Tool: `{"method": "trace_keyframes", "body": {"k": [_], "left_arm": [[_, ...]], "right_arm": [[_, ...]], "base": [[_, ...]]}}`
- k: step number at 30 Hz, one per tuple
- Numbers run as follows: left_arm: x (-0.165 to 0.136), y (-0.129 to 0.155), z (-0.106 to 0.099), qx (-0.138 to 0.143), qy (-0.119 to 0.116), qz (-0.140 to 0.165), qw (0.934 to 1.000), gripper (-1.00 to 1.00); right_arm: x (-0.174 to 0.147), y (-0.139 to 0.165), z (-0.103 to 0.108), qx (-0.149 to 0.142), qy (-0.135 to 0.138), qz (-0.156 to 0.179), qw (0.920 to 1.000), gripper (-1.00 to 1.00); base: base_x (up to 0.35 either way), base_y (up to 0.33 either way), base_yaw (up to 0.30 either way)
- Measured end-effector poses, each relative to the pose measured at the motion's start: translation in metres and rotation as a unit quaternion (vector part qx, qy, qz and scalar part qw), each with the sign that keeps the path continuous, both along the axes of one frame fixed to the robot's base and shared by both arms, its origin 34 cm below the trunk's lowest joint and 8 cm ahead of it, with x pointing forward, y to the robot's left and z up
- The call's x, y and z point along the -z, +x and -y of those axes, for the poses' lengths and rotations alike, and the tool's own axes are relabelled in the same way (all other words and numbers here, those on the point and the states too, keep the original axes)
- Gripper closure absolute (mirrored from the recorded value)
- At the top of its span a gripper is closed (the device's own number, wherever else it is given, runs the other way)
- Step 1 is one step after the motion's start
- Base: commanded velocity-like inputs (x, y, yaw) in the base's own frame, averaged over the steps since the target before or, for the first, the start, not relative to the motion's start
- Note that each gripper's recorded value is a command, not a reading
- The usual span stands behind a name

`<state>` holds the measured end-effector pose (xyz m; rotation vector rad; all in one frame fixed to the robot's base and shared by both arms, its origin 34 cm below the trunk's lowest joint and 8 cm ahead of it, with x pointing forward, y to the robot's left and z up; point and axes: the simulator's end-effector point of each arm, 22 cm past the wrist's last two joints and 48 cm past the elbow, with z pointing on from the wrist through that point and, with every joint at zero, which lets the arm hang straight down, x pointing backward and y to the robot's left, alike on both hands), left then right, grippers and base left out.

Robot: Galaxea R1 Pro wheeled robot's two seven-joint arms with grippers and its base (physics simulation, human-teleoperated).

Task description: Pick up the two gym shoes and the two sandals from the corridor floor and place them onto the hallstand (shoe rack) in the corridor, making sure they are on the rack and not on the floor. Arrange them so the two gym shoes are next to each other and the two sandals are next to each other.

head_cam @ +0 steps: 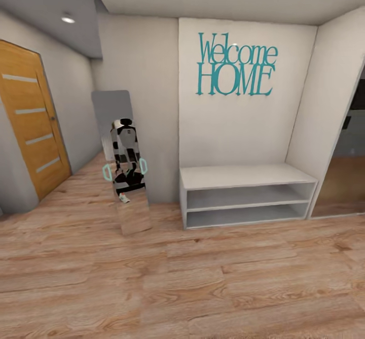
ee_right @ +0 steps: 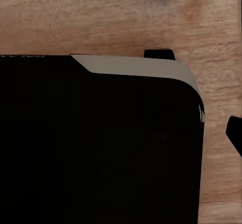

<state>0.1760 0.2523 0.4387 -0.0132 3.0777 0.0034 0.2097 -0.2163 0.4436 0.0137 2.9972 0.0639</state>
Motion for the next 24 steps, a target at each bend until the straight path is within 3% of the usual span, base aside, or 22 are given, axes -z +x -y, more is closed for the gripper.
{"method": "trace_keyframes", "body": {"k": [6,24], "left_arm": [[0.0,0.0,0.0005,0.0,0.0,0.0,1.0,-1.0],[-0.0005,0.0073,-0.0018,0.0,0.002,0.007,1.0,-1.0]], "right_arm": [[0.0,0.0,0.0,0.0,0.0,0.0,1.0,-1.0],[0.0,-0.0001,0.0,0.0,0.0,0.0,1.0,-1.0]], "base": [[0.0,0.0,-0.174],[-0.054,0.0,-0.035]]}}
